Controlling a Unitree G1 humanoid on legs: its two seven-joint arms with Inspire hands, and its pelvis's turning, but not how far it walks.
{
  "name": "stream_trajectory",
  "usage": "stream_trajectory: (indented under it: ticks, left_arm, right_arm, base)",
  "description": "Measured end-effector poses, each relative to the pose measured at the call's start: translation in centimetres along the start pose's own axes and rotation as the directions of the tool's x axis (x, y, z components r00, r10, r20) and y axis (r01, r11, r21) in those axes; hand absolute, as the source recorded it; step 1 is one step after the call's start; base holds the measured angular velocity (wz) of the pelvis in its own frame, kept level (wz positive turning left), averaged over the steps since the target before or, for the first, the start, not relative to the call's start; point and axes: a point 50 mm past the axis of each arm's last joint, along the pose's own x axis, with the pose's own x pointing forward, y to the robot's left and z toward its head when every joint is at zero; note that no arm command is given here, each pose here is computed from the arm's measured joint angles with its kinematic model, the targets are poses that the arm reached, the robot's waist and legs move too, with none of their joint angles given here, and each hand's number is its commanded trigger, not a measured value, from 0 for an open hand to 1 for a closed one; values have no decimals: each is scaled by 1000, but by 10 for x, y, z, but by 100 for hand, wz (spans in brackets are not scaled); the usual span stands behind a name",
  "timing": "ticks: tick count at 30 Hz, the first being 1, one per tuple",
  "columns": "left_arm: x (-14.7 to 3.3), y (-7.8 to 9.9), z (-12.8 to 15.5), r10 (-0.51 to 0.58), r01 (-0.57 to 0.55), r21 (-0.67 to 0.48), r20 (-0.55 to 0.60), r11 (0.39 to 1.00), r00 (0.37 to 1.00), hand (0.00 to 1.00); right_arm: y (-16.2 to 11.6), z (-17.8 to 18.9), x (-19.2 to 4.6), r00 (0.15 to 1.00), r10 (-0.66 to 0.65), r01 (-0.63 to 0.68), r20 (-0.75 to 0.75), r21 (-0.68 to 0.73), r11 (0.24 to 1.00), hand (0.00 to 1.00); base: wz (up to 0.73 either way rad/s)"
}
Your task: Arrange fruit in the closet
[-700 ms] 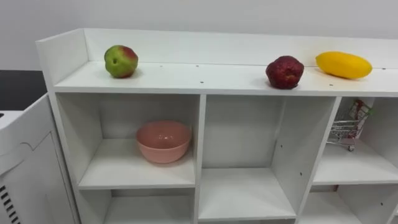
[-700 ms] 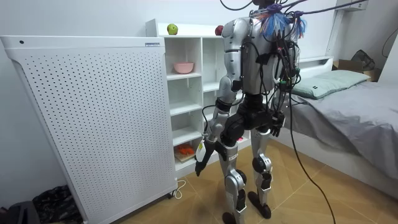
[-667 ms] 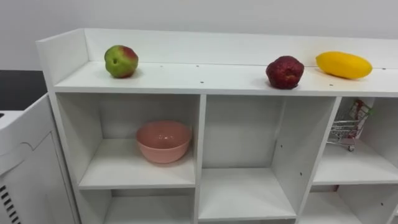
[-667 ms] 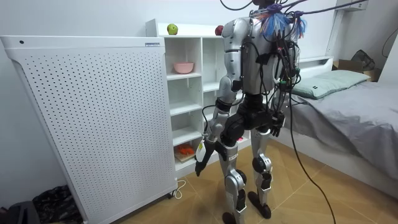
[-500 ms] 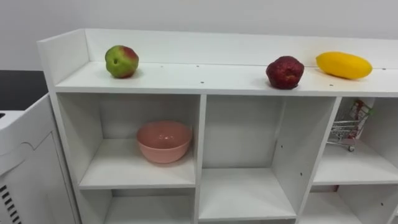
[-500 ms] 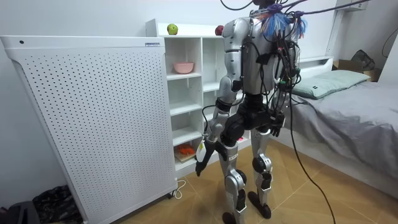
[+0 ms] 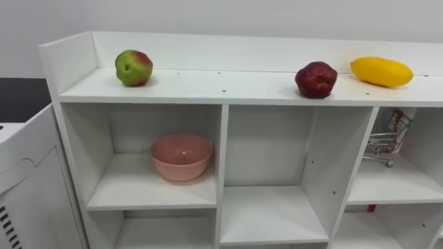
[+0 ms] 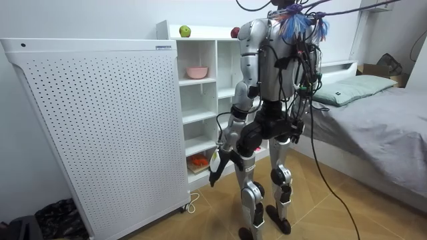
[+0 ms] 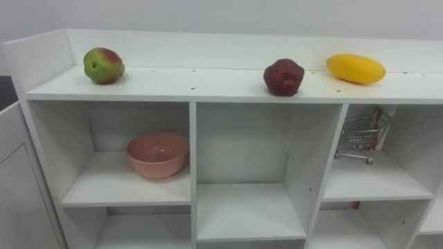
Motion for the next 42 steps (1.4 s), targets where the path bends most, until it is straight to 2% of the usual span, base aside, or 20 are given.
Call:
stream_trajectory:
  ticks: [3, 6, 8, 9, 11, 17, 27, 29, 36, 42]
  left_arm:
    - [0, 1, 1, 4, -4, -5, 8, 1000, 1000, 0]
    - [0, 2, 3, 5, -5, -7, 19, 1000, 1000, 0]
    - [1, 3, 6, 9, -8, -8, 30, 1000, 1000, 0]
    - [1, 3, 7, 10, -10, -7, 34, 1000, 999, 0]
    - [1, 4, 9, 19, -19, -5, 46, 1000, 999, 0]
    - [2, 9, 14, 41, -43, 32, 72, 999, 997, 0]
    - [0, 6, 8, 27, -31, 41, 79, 999, 997, 0]
    - [0, 6, 8, 28, -31, 41, 80, 999, 996, 0]
    - [0, 6, 5, 21, -25, 51, 74, 998, 997, 0]
    - [0, 7, 5, 18, -23, 54, 76, 998, 997, 0]
  right_arm:
    - [4, 31, 1, 993, 4, -2, 121, -13, 1000, 0]
    - [10, 73, -5, 954, 6, 10, 301, -51, 999, 0]
    - [14, 114, -19, 877, 0, 21, 481, -38, 999, 0]
    - [15, 124, -24, 851, -4, 26, 525, -33, 999, 0]
    - [16, 160, -47, 733, -31, 31, 680, 12, 999, 0]
    - [16, 208, -99, 477, -96, 13, 873, 102, 995, 0]
    - [5, 235, -147, 239, -201, -20, 950, 212, 977, 0]
    - [2, 245, -161, 163, -232, -44, 959, 242, 969, 0]
    - [-10, 271, -184, 26, -325, -83, 945, 326, 942, 0]
    - [-23, 294, -219, -141, -348, -109, 927, 335, 936, 0]
  base:
    - [-5]
    - [-5]
    - [-4]
    - [-7]
    - [-7]
    - [1]
    - [-4]
    - [0]
    - [3]
    - [6]
